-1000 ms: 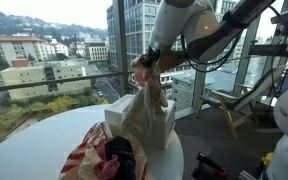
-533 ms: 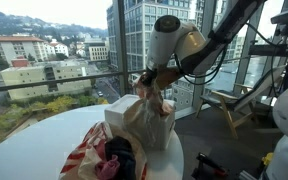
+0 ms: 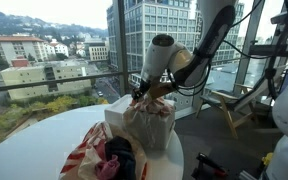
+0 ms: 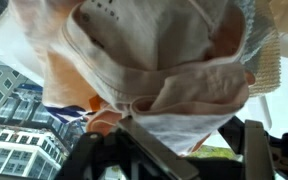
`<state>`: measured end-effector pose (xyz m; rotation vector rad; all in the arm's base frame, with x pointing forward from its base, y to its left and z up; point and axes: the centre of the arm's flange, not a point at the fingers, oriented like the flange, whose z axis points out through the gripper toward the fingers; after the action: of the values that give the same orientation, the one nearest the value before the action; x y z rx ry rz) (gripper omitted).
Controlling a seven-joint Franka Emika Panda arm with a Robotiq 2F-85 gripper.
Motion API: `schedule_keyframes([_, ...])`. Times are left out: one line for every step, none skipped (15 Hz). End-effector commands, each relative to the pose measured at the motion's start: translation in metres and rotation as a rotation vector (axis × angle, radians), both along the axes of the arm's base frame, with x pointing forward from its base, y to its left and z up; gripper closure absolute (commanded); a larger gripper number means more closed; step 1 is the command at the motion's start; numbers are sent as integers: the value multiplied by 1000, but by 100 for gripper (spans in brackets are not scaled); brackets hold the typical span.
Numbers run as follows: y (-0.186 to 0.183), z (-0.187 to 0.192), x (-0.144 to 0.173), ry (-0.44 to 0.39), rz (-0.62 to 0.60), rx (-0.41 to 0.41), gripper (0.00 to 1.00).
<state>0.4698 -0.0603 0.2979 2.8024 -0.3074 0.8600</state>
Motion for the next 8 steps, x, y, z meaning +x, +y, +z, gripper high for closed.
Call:
schedule_keyframes([-11,-11,22,-12,-4,30,0])
schedule_keyframes([-12,-13,24,-14,-5,22,0])
schedule_keyframes([-11,-11,25,-20,-1,15,25])
schedule_keyframes([-10,-8,25,-24,5,12,25])
schedule_keyframes([-9,-5,25,-36,7,4,29])
schedule_keyframes([-7,0,23,-46,11,0,36])
schedule_keyframes([-7,3,23,-49,12,-5,46])
schedule_keyframes([-7,4,24,-50,12,-9,54])
